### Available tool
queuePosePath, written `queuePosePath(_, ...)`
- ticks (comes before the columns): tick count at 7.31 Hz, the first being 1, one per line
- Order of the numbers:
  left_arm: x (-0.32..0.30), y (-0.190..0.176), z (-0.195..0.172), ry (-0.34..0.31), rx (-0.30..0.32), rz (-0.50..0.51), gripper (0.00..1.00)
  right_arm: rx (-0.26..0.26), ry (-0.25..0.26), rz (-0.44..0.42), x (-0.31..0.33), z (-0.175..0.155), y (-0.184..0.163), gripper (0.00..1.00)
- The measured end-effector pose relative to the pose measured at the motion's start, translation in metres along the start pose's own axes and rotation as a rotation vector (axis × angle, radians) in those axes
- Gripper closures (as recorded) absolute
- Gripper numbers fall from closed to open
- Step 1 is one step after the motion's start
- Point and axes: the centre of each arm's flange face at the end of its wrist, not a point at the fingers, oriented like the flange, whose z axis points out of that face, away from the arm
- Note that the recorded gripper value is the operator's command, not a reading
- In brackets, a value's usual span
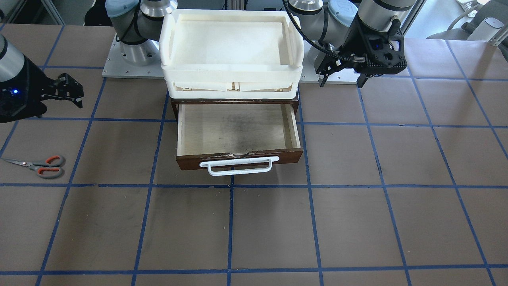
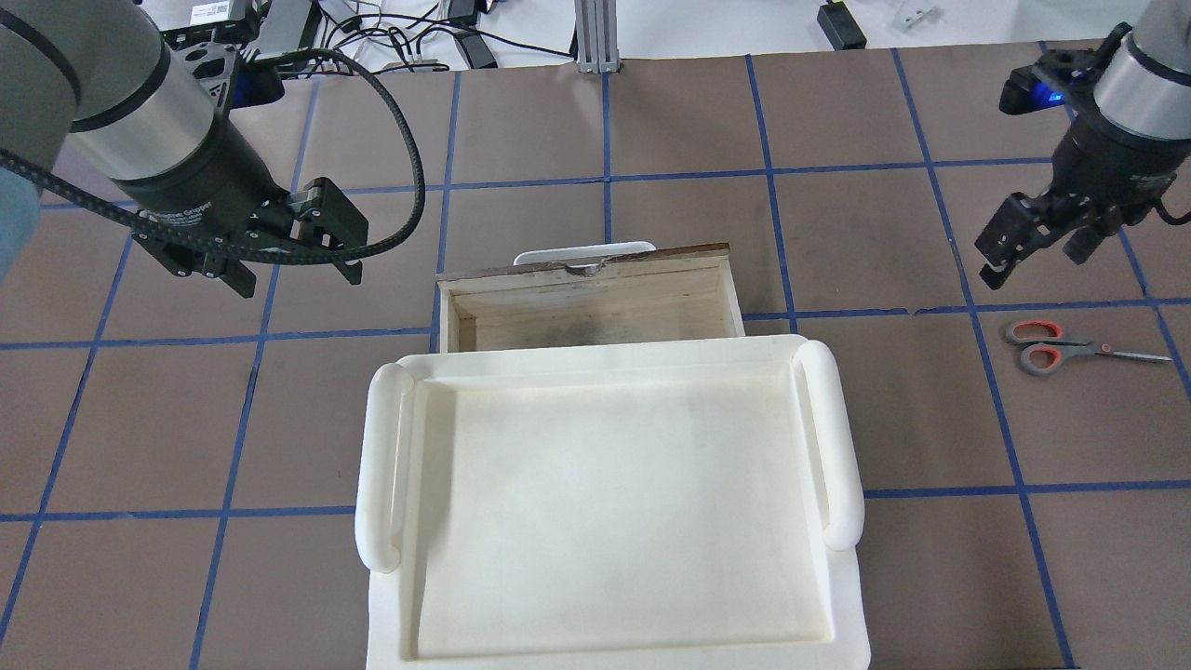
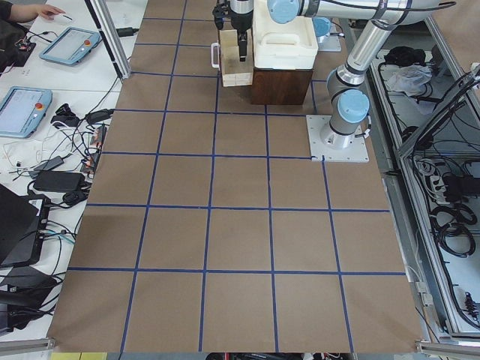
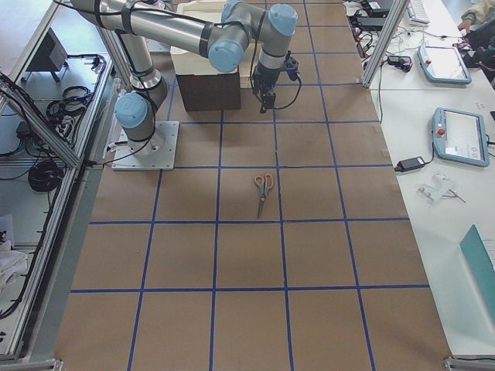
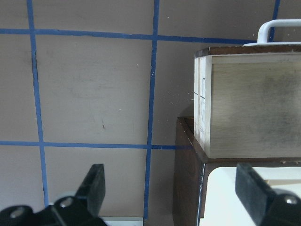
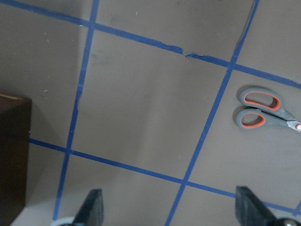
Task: Put scissors in drawer and close it
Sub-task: 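Lower the right gripper over the scissors handles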
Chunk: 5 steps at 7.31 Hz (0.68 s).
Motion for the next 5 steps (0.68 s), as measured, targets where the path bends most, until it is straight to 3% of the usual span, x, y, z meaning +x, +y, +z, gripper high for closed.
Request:
queuePosePath(2,0.000,0.001,-0.002,-0.004,0.003,0.002,0.00,0.006,0.029,-0.180,0.061,0.042,0.029,0.03)
queuePosePath(5,-0.001,0.002,-0.002,-0.006,0.002,0.002,0.00,0.021,0.054,-0.538,0.142,0.111,0.050,0.07)
